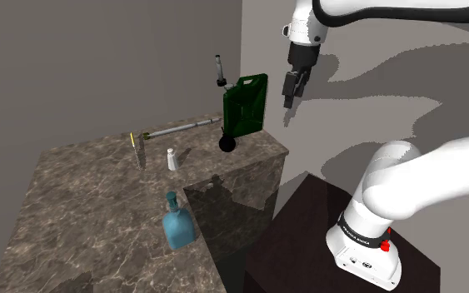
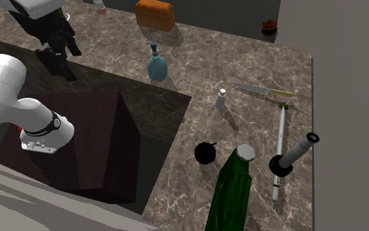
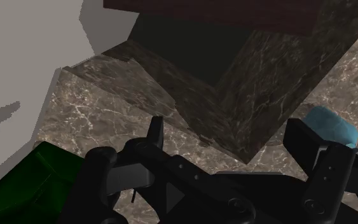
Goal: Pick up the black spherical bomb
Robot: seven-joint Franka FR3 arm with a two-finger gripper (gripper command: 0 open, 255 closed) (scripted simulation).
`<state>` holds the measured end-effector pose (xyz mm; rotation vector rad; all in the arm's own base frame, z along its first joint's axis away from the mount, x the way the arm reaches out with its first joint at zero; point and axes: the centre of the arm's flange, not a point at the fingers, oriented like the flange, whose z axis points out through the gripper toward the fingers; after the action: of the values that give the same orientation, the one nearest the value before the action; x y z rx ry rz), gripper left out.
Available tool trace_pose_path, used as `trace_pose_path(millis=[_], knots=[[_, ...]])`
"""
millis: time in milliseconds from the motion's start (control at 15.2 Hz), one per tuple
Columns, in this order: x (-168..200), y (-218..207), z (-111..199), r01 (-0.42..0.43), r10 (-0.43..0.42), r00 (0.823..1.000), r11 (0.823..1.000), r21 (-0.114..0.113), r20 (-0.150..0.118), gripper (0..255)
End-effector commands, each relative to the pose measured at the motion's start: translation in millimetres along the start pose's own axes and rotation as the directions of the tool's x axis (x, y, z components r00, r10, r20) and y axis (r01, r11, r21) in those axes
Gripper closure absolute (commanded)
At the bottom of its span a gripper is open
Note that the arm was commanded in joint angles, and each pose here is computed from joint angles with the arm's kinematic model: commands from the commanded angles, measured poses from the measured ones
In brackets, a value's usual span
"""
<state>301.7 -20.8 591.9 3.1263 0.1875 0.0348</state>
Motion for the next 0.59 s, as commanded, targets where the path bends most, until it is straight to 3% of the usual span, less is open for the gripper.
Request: trace_pose_path(millis=[0,528], knots=[[0.0,0.0,0.0,0.0,0.0,1.0,1.0,0.0,0.0,0],[75.3,28.1,66.6,0.018,-0.018,1.0,1.0,-0.022,-0.002,0]])
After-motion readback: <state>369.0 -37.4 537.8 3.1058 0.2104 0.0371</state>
